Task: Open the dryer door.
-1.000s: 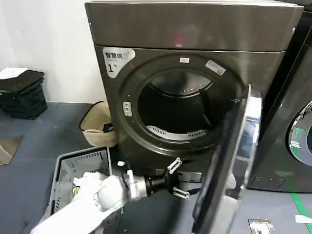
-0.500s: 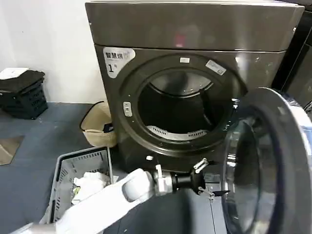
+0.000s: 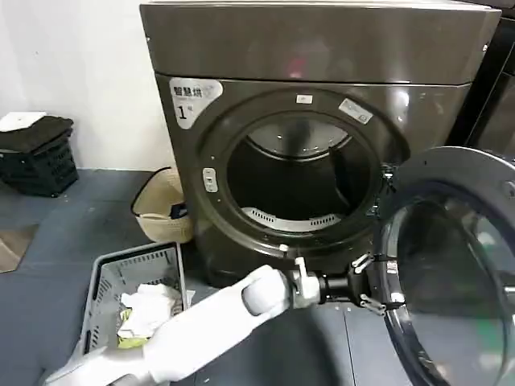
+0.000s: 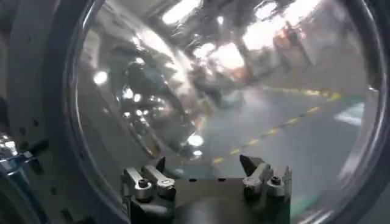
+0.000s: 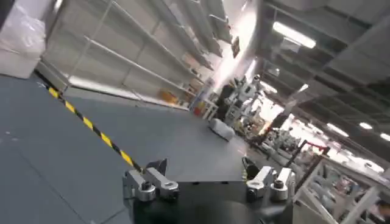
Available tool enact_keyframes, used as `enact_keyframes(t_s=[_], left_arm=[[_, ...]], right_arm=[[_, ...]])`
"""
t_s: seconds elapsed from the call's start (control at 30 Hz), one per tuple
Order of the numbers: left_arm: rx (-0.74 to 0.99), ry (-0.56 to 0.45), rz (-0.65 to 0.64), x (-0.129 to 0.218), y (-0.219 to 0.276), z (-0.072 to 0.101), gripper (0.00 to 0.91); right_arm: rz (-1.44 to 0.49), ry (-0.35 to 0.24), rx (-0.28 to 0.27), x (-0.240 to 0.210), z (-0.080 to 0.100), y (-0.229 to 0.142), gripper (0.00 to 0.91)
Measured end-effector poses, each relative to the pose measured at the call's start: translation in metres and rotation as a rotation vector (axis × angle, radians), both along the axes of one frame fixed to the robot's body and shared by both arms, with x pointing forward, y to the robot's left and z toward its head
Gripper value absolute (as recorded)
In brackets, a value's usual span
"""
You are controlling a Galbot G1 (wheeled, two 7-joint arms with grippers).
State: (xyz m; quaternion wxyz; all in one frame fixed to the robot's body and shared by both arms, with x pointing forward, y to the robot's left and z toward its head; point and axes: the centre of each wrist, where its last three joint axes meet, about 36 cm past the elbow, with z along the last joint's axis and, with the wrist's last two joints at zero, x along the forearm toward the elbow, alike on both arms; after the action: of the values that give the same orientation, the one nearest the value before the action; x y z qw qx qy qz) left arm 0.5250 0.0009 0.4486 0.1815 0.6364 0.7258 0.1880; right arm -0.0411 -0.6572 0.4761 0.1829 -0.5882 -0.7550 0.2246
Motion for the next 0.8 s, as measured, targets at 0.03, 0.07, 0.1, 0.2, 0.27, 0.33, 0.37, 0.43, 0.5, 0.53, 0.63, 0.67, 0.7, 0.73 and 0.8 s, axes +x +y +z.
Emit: enact_keyframes(t_s=[0.03,0.07,0.1,0.2,0.27,0.33,0.37,0.43,0.5,0.53,0.63,0.67,0.7,0.73,0.8], left_arm=[[-0.001,0.001,-0.001,0.002,-0.005,0.000,0.907],[-0.001,0.001,-0.003,0.003,-0.010,0.001,0.907],[-0.001,-0.001,-0.006,0.005,-0.015,0.002,0.907],[-0.003,-0.002,-0.007,0.010,-0.029,0.004,0.907],[-0.007,0.000,-0.005,0.013,-0.037,0.006,0.907],[-0.008,0.005,-0.005,0.015,-0.044,0.007,0.907],[-0.008,0.007,-0.005,0.016,-0.047,0.008,0.907],[-0.011,0.009,-0.008,0.016,-0.054,0.010,0.907],[-0.016,0.013,-0.013,0.014,-0.060,0.011,0.907],[-0.017,0.015,-0.014,0.013,-0.061,0.012,0.907],[-0.017,0.019,-0.016,0.011,-0.063,0.011,0.907],[-0.017,0.021,-0.015,0.011,-0.063,0.010,0.907],[-0.016,0.022,-0.015,0.010,-0.062,0.010,0.907],[-0.015,0.023,-0.014,0.010,-0.061,0.009,0.907],[-0.012,0.025,-0.014,0.009,-0.059,0.009,0.907]], right_arm=[[-0.003,-0.001,-0.001,0.000,0.000,0.001,0.907],[-0.004,-0.002,-0.001,0.000,0.000,0.001,0.907],[-0.005,-0.002,0.000,-0.001,-0.001,0.002,0.907],[-0.011,-0.003,0.000,-0.002,-0.002,0.004,0.907],[-0.012,-0.003,0.002,-0.003,-0.002,0.004,0.907],[-0.013,-0.003,0.001,-0.004,-0.002,0.004,0.907],[-0.013,-0.003,0.001,-0.004,-0.002,0.004,0.907],[-0.013,-0.003,0.000,-0.003,-0.002,0.004,0.907],[-0.011,-0.005,-0.002,-0.003,-0.002,0.004,0.907],[-0.011,-0.006,-0.002,-0.002,-0.002,0.004,0.907],[-0.011,-0.006,-0.001,-0.003,-0.002,0.003,0.907],[-0.010,-0.006,-0.002,-0.003,-0.002,0.002,0.907],[-0.010,-0.005,-0.001,-0.003,-0.002,0.002,0.907],[-0.010,-0.006,-0.002,-0.002,-0.002,0.001,0.907],[-0.008,-0.007,-0.005,-0.001,-0.001,-0.001,0.907]])
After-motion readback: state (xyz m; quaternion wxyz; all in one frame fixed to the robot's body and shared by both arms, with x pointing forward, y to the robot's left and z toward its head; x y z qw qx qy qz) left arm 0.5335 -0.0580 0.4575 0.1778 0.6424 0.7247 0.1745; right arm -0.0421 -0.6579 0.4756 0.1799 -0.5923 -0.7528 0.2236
